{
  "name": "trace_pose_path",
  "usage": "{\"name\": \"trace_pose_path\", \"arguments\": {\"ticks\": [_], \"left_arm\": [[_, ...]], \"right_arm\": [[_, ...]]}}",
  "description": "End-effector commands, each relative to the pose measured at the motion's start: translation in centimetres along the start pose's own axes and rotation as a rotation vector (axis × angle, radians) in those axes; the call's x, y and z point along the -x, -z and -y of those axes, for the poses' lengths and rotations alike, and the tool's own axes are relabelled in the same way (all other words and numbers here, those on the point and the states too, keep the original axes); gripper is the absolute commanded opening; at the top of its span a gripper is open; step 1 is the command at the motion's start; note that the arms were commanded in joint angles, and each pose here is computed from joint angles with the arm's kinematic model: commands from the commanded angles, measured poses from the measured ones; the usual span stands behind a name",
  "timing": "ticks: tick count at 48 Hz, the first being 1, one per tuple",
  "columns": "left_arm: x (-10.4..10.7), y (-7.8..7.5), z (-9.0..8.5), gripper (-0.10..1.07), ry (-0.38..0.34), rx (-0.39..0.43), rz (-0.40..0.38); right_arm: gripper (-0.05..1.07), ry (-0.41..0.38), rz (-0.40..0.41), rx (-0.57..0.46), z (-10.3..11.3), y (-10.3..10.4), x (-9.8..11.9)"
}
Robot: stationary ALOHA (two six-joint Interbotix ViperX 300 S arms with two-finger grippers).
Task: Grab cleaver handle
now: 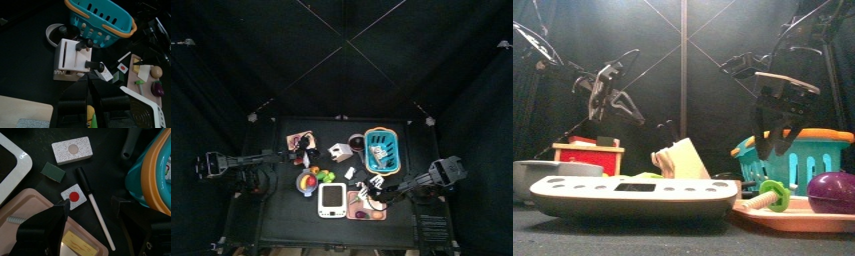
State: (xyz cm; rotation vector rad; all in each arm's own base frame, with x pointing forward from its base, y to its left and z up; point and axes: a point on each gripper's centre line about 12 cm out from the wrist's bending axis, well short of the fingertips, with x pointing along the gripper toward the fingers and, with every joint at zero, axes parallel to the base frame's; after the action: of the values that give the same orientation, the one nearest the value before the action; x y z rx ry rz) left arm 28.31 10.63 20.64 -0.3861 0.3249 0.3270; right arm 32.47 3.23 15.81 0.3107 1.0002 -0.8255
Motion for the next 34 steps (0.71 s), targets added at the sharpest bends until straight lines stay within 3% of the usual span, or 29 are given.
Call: {"name": "trace_pose_path", "arguments": {"ticks": [1,16,27,34], "left_arm": [[0.0,-0.6,0.2,0.44,0.006,-0.002,0.020],[0.1,-0.6,0.1,0.44,0.004,-0.002,0.018],[0.1,-0.5,0.1,0.44,0.002,-0.004,0.016],[0.1,-0.5,0.0,0.44,0.000,-0.004,0.013]], "right_arm": [[0.97,-0.040,0.009,-0.025,-0.5,-0.7,0.9],[0.97,-0.152,-0.067,-0.080,-2.0,-0.9,3.5],[0.97,-0.200,-0.266,0.076,-2.8,1.7,4.3],[0.97,-0.202,-0.324,0.155,-3.4,3.4,5.3]]}}
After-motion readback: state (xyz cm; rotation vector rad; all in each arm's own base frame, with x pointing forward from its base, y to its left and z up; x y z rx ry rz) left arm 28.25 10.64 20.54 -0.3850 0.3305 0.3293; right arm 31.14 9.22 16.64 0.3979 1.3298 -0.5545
